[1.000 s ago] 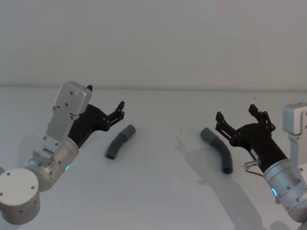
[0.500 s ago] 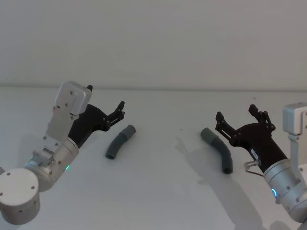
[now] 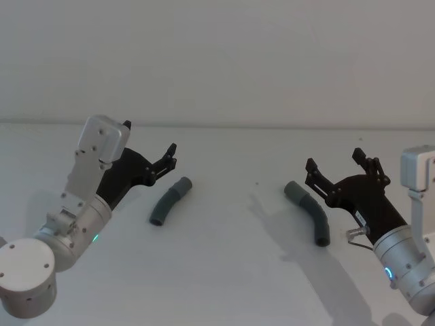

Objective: Use both hands to pick up one end of the pipe from the table, align the ends, and insert them.

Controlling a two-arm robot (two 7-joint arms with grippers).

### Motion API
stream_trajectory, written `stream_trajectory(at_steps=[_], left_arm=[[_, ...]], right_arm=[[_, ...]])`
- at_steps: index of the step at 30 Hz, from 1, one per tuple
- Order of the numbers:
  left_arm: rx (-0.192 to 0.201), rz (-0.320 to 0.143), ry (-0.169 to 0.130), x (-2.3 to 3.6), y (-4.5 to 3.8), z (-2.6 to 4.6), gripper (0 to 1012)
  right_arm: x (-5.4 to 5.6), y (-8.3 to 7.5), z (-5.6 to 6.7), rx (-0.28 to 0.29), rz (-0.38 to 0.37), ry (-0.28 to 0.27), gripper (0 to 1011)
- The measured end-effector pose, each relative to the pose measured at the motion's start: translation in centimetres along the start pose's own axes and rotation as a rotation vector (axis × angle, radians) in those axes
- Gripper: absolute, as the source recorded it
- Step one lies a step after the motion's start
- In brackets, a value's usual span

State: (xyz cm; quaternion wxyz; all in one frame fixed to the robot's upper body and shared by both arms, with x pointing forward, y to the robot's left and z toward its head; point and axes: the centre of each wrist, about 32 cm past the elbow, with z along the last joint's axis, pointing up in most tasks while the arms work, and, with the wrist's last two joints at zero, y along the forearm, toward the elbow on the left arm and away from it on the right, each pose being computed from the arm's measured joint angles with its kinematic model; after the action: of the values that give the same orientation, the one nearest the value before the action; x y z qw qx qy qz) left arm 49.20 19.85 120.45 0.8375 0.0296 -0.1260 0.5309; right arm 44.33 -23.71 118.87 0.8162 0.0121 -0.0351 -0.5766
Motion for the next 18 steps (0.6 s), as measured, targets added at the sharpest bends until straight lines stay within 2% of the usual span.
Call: stream_trajectory(at_steps=[5,10,14,15,18], left_arm=[[0.019,-0.009,0.0,0.04,0.02,0.12,1001],[0.06,-0.03,0.005,0.22,0.02,0.5,1001],[0.109,-0.057,0.015,0.42,-0.04,0.9,1001],[0.109,-0.057,0.015,0.42,-0.04,0.9,1001],[0.151,-0.081,0.024,0.62,-0.16,1.32,1001]], right_arm=[[0.0,0.0,0.0,0.0,0.0,0.0,1001],[0.0,0.0,0.0,0.0,0.0,0.0,1001],[0.0,0.0,0.0,0.0,0.0,0.0,1001],[0.0,0.0,0.0,0.0,0.0,0.0,1001],[0.0,0.0,0.0,0.0,0.0,0.0,1001]])
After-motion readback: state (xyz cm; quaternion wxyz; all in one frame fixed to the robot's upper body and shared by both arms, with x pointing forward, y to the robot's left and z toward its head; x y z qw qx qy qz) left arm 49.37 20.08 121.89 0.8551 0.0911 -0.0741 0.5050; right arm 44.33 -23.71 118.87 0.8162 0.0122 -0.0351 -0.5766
